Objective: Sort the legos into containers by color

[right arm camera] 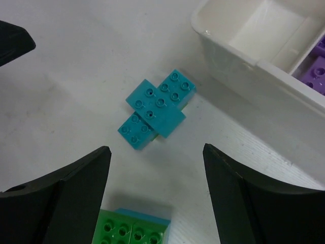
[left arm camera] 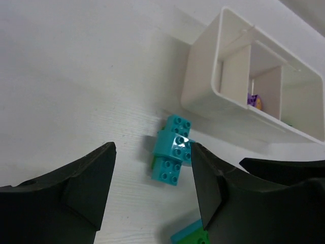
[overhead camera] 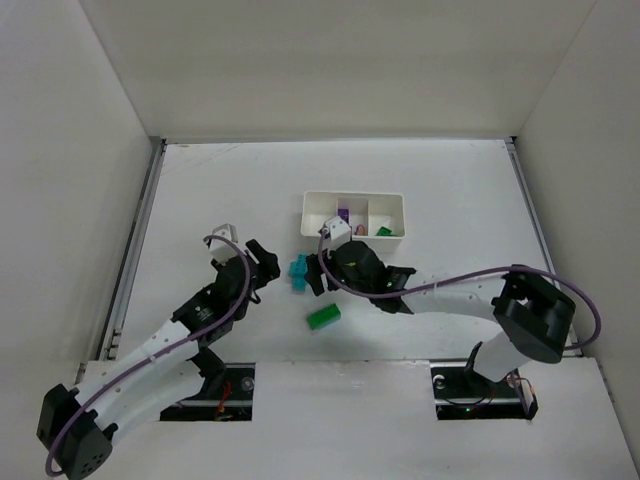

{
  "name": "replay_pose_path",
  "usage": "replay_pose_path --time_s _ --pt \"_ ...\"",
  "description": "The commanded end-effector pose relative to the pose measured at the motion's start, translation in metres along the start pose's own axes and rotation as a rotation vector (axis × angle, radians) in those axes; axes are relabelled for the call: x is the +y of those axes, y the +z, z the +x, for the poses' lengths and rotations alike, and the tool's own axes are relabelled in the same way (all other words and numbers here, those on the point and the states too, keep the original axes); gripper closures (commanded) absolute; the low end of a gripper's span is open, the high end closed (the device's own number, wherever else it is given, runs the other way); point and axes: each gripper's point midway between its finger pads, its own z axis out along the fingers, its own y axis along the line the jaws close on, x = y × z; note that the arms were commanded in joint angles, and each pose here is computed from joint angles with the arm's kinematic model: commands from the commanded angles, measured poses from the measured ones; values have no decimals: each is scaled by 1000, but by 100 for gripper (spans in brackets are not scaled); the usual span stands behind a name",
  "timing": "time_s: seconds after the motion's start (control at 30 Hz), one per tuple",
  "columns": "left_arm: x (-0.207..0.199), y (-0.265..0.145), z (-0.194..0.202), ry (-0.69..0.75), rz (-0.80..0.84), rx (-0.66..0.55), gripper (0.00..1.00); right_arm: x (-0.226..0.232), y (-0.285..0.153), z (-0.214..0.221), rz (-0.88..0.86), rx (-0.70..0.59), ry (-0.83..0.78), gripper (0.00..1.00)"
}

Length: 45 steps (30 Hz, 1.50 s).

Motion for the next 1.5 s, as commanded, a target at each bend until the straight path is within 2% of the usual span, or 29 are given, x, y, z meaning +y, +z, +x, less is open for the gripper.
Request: replay_pose_path --time_s 0.0,0.07,0.27,0.47,0.57,0.7,0.73,0.9,1.13,1.17,1.3,1.33,1.47 --pt "22 -1 15 -43 -71 50 42 4 11 -11 -1 18 -105 19" --pt "31 -1 20 -45 -109 71 42 7 19 -7 -14 50 -137 16" --pt "43 -3 30 -56 -139 118 40 16 39 9 -75 140 -236 16" --pt "40 -6 34 -92 -89 135 40 16 51 4 -75 134 -251 18" --pt "42 -5 36 -98 -96 144 54 14 56 6 -59 140 -263 18" --pt "45 -5 40 -88 -126 174 83 14 63 10 -67 149 -259 23" --pt "46 -5 42 -91 -129 178 88 13 64 10 -66 150 -257 25" --pt "44 -6 47 -95 -133 216 93 20 68 10 -109 148 -221 38" --pt "39 -7 52 -101 -100 219 89 24 71 8 -120 129 -189 56" --pt "37 -7 52 -105 -86 217 85 25 71 8 -121 127 -182 59" --pt "32 -10 50 -142 -23 184 55 23 67 -5 -109 82 -127 69" --pt "29 -10 50 -160 -3 176 51 24 65 -8 -113 74 -112 71" --pt "18 -11 53 -208 69 180 47 26 60 -16 -128 56 -68 71"
